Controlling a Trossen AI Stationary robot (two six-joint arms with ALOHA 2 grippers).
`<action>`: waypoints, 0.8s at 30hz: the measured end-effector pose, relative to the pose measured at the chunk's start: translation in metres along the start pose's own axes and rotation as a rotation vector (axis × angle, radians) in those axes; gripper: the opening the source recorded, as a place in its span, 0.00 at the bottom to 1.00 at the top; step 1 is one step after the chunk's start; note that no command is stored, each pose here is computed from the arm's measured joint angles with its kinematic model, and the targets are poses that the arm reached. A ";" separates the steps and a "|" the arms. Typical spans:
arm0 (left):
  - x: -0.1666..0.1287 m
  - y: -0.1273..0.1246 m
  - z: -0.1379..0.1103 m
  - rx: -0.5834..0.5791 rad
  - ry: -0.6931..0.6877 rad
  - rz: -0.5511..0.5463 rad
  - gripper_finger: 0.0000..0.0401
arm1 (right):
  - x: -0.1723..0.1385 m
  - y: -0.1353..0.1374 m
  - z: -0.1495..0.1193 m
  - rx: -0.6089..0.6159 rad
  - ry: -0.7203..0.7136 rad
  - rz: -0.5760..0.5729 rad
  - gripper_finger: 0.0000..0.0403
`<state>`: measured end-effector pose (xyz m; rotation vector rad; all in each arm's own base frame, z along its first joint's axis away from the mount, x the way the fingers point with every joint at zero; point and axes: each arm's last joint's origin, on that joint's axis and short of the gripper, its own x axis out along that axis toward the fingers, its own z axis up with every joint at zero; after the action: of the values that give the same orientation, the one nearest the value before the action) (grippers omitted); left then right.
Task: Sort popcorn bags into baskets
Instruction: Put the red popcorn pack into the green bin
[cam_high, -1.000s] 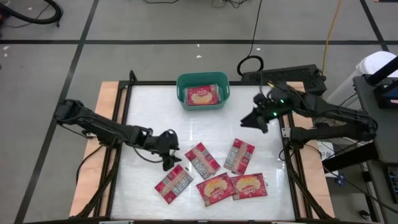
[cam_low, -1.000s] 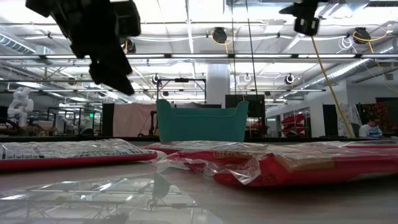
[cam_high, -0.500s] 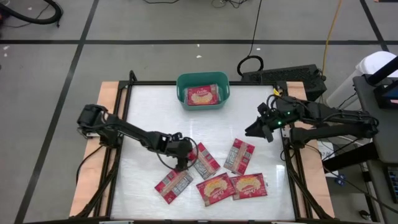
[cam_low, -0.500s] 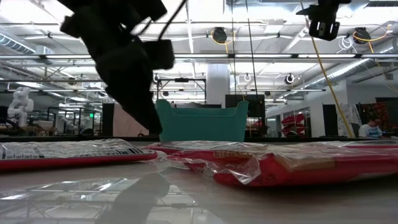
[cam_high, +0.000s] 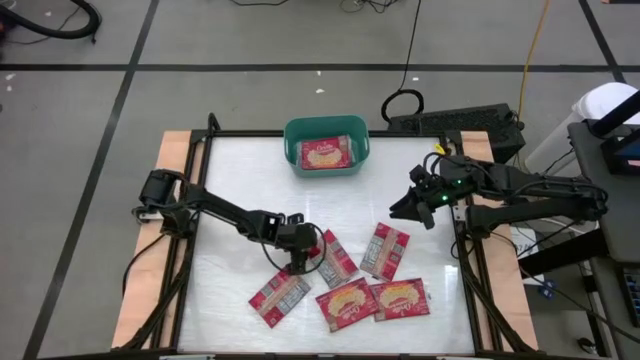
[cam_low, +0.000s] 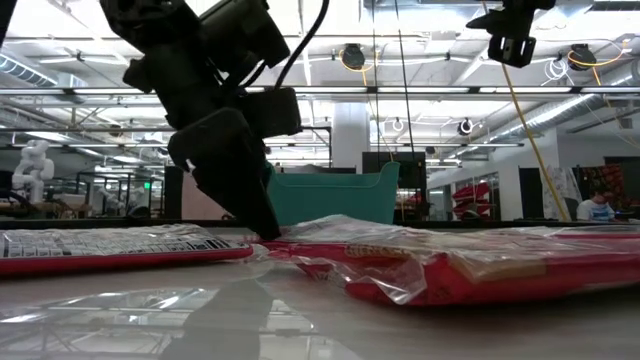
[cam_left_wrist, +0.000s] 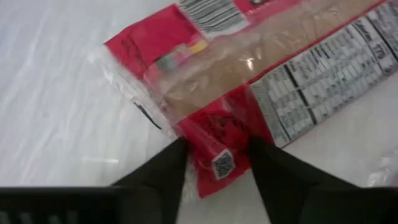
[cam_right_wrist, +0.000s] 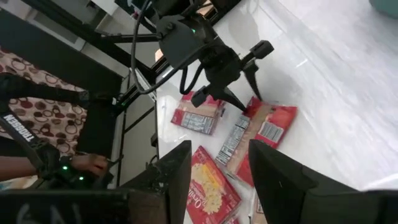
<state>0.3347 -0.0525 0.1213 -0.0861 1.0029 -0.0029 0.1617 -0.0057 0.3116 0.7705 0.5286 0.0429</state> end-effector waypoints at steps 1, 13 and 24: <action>0.000 0.002 0.001 0.008 -0.004 -0.007 0.36 | 0.000 0.000 0.000 0.001 -0.007 -0.012 0.38; -0.025 0.023 0.014 -0.073 -0.063 -0.084 0.02 | 0.018 -0.002 0.012 0.075 -0.095 -0.053 0.38; -0.095 0.052 0.039 -0.172 -0.296 -0.031 0.01 | 0.054 -0.002 0.032 0.127 -0.210 0.010 0.38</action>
<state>0.3139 0.0056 0.2186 -0.2520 0.7046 0.0662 0.2235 -0.0157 0.3061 0.8897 0.3301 -0.0628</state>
